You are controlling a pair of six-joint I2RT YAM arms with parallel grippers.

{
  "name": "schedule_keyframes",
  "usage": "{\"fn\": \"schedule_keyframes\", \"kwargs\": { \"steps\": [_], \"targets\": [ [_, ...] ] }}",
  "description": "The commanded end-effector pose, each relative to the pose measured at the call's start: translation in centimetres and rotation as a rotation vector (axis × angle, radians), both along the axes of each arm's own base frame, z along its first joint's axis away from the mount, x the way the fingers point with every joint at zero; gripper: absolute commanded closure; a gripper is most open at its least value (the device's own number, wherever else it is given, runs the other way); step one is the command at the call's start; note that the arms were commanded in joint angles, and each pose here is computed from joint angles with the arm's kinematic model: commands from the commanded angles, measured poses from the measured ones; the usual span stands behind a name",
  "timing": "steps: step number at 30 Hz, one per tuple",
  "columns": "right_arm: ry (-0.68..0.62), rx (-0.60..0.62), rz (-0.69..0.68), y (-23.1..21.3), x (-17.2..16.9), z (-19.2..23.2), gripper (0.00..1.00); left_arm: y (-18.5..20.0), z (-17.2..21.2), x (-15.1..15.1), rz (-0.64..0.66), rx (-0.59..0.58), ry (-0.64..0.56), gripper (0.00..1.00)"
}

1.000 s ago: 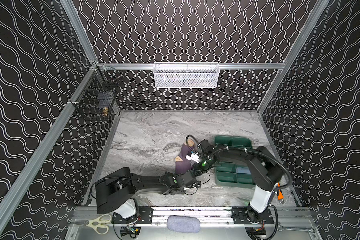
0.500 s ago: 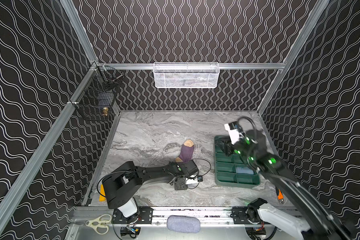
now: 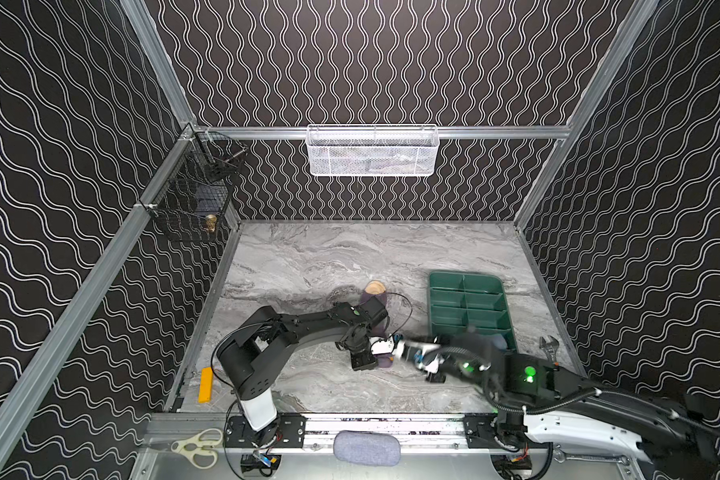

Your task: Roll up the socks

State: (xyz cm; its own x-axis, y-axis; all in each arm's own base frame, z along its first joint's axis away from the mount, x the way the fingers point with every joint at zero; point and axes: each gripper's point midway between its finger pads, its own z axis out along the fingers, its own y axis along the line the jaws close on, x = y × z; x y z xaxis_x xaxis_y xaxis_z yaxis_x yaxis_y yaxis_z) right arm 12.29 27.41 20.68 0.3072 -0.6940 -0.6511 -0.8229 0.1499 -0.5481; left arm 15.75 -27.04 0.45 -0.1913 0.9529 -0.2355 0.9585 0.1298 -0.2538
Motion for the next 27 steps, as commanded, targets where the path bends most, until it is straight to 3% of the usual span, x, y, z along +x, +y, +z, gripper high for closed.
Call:
{"fn": "schedule_keyframes", "kwargs": {
  "steps": [1,4,9,20,27],
  "targets": [
    [-0.171,-0.261,0.05,-0.2,-0.8,-4.0,0.64,5.2,-3.2,-1.8,0.025,0.238,0.091,1.0],
    [-0.184,-0.32,0.041,1.1,-1.6,-7.0,0.65,5.7,-3.6,-1.3,0.035,0.258,0.075,1.0],
    [-0.194,-0.275,0.11,3.2,-2.3,-10.2,0.62,5.9,-3.6,-1.0,0.036,0.269,0.059,1.0],
    [-0.095,-0.35,0.048,3.0,2.4,-15.4,0.59,5.6,-3.4,-1.0,0.037,0.252,0.062,1.0],
    [-0.069,-0.408,0.085,3.7,2.7,-17.2,0.59,5.4,-3.2,-1.0,0.038,0.245,0.057,1.0]
  ]
}}
